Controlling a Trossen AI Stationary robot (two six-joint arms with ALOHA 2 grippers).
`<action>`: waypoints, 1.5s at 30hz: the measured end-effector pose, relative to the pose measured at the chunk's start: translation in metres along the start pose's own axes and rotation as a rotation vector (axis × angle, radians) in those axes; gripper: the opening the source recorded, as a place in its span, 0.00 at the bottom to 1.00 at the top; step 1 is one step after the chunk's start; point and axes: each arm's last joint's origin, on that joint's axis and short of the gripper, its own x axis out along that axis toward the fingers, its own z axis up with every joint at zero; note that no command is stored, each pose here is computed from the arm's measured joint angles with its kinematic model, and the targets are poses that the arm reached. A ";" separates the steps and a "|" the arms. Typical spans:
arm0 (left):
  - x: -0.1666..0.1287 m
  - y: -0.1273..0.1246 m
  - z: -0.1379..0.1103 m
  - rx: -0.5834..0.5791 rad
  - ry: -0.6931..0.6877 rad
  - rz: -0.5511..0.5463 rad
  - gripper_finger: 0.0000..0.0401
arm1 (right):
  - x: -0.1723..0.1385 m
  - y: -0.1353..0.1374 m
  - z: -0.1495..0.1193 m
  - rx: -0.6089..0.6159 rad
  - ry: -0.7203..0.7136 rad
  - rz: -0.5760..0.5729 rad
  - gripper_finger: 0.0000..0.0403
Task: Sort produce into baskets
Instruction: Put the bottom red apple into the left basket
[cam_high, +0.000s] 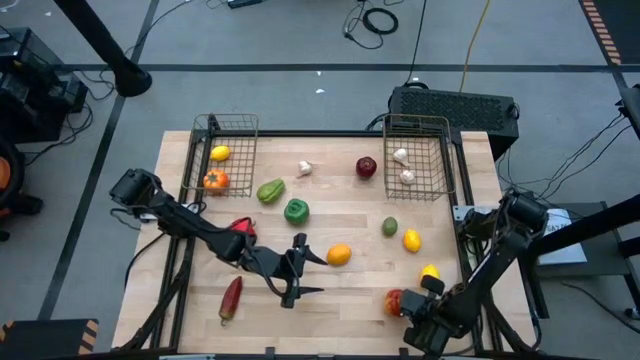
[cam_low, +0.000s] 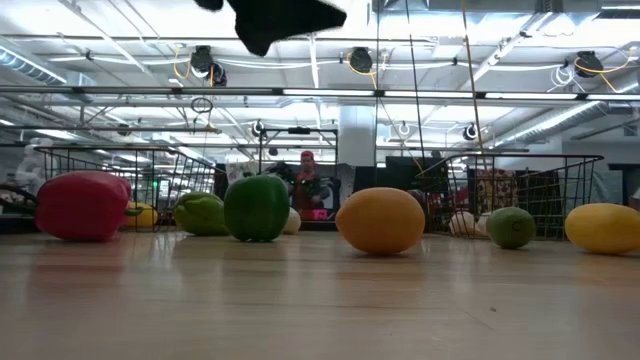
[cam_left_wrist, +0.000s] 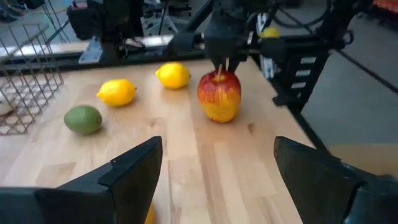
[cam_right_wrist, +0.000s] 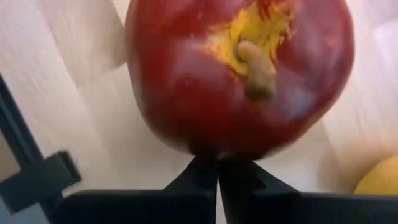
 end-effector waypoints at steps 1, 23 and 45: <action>0.002 0.001 -0.002 0.001 0.008 0.005 0.78 | 0.000 0.000 0.001 -0.005 -0.009 -0.001 0.00; 0.030 0.012 -0.021 0.002 -0.018 0.033 0.78 | 0.012 -0.011 0.068 -0.125 -0.123 -0.003 0.00; 0.065 0.003 -0.030 -0.050 0.026 -0.052 0.78 | 0.018 -0.018 0.128 -0.235 -0.269 0.094 0.00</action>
